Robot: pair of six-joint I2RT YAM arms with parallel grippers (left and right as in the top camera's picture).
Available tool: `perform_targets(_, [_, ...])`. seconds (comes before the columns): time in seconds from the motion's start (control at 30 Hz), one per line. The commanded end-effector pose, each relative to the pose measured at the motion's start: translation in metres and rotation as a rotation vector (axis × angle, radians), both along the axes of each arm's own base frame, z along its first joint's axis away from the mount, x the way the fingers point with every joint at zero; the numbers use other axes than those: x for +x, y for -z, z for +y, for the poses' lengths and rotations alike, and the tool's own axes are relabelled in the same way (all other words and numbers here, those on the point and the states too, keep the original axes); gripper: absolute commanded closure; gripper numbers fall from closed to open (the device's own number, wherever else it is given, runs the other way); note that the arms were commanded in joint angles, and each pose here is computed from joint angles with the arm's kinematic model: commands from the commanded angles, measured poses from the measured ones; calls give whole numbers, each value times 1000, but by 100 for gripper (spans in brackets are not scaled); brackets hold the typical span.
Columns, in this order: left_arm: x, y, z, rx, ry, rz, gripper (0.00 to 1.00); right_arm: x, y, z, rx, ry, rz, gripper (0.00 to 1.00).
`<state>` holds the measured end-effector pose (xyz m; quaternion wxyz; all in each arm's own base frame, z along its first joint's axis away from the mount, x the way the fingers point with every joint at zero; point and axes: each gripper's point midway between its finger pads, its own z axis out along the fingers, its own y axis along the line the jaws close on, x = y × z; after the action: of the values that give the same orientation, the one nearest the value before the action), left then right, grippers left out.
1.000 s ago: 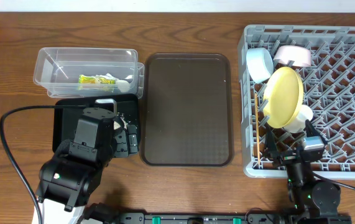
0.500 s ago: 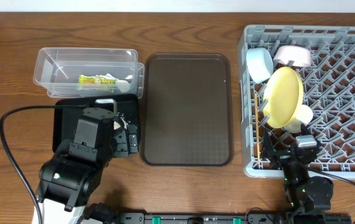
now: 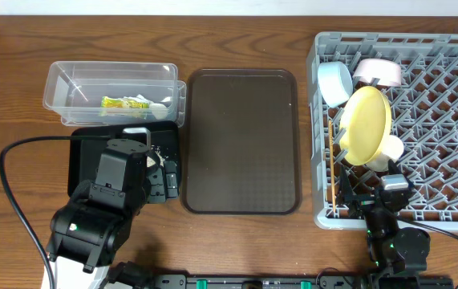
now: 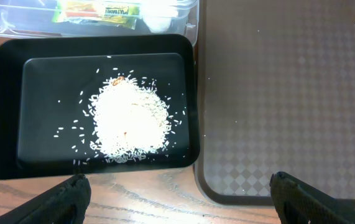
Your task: Sort waste into correct bins and load items into the dishwasher rack
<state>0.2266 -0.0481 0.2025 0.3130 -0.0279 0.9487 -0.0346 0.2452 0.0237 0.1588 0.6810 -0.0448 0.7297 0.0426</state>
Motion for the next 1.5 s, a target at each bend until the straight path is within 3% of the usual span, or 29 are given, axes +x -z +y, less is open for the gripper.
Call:
perform_targets(0.0, [-1, 3, 1, 8, -1, 5, 5, 0, 1, -5, -12, 22, -2, 1])
perform_targets(0.47, [-3, -2, 1, 2, -1, -14, 5, 0, 1, -5, -12, 22, -2, 1])
perform_targets(0.67, [-21, -3, 12, -3, -24, -28, 5, 0, 1, -5, -12, 22, -2, 1])
perform_targets(1.2, [9, 25, 41, -147, -173, -622, 5, 0, 1, -5, -12, 22, -2, 1])
perform_targets(1.47, [17, 21, 42, -74, -107, -851, 5, 0, 1, -5, -12, 22, -2, 1])
